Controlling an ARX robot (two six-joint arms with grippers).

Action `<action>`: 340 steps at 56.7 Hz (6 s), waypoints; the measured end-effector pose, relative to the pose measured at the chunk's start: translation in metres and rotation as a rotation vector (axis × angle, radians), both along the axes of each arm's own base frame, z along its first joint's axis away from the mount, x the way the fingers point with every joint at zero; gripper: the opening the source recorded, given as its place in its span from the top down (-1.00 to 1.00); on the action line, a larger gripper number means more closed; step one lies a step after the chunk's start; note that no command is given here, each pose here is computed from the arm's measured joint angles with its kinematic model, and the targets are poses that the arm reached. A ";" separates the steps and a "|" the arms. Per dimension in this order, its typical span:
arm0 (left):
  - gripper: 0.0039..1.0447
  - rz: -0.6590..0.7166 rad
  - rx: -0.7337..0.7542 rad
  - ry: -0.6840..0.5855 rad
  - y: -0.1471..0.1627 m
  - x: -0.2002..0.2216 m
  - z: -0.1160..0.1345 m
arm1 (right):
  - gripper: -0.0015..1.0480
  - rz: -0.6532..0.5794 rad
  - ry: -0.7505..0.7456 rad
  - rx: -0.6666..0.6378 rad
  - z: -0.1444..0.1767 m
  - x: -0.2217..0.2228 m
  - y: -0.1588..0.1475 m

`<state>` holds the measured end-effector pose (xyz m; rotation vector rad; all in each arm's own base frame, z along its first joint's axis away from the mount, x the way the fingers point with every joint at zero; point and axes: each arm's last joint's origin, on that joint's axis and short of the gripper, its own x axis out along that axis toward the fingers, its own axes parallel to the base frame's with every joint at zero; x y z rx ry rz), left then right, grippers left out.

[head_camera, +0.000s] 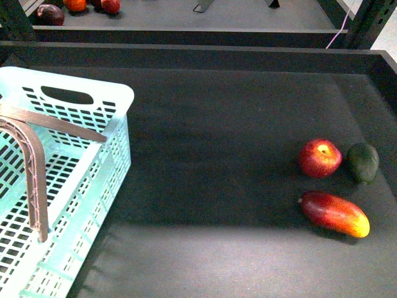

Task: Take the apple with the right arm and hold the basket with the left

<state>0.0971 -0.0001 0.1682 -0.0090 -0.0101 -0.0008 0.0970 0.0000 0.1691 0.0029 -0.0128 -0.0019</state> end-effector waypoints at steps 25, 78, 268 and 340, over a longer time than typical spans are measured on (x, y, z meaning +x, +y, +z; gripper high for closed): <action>-0.87 0.000 0.000 0.000 0.000 0.000 0.000 | -0.83 0.000 0.000 0.000 0.000 0.000 0.000; -0.87 0.313 -0.913 0.555 0.016 0.133 0.002 | -0.83 0.002 -0.001 0.000 0.000 0.000 0.000; 0.67 -0.201 -0.793 0.651 -0.166 0.183 0.091 | -0.83 0.056 0.800 -0.047 -0.132 0.276 -0.004; 0.67 -0.200 -0.793 0.651 -0.166 0.183 0.091 | -0.53 0.049 0.959 -0.061 -0.199 0.326 -0.004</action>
